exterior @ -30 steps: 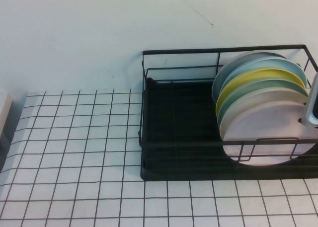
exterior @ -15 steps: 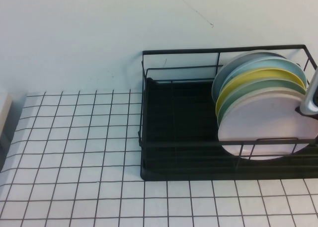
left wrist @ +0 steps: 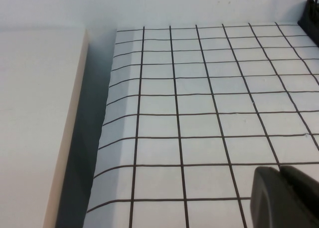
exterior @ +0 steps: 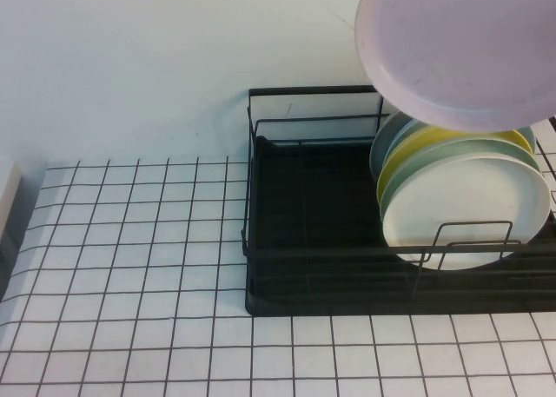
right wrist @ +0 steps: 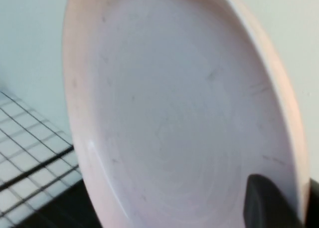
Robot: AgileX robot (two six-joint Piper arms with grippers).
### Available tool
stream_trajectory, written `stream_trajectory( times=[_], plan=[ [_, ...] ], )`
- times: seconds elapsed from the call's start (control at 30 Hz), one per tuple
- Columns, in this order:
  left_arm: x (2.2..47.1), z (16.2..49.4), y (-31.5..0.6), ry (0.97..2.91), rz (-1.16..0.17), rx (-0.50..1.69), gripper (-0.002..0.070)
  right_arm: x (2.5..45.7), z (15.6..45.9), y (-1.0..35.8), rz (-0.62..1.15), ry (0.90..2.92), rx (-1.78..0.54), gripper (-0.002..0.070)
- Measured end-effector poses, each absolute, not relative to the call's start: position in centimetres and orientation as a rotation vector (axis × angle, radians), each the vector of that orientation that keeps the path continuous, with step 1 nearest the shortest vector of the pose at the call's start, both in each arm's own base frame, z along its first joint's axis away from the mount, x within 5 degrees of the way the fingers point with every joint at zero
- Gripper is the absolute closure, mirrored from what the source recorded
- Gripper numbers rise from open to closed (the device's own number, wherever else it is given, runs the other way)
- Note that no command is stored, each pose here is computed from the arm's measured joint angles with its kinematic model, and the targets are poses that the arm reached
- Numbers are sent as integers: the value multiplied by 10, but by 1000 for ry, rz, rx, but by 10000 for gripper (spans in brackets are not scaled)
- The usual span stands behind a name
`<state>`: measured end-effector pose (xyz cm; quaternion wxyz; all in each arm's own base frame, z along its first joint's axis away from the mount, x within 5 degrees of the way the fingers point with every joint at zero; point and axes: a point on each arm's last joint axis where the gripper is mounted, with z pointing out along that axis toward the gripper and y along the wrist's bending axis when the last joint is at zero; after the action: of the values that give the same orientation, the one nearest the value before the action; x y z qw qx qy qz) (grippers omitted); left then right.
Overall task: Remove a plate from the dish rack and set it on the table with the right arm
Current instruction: Place the plate from the table
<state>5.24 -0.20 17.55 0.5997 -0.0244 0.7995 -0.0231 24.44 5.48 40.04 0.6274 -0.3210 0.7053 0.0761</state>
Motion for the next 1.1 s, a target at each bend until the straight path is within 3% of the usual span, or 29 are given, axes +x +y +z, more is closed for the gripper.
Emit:
stream_trajectory(
  times=[0.1,0.23,0.37,0.53,0.77,1.1],
  plan=[
    [52,176,-2,1854,-54,-57,678,222,406,58,298,1698,-716,603],
    [52,176,-2,1854,-54,-57,678,200,384,60,445,2007,-784,603],
    [52,176,-2,1854,-54,-57,678,188,342,54,468,2293,-832,603],
    [52,176,-2,1854,-54,-57,678,178,283,47,468,2513,-747,603],
    [52,176,-2,1854,-54,-57,678,172,214,40,419,2652,-592,603],
    [52,176,-2,1854,-54,-57,678,194,189,40,438,2694,-408,603]
  ],
)
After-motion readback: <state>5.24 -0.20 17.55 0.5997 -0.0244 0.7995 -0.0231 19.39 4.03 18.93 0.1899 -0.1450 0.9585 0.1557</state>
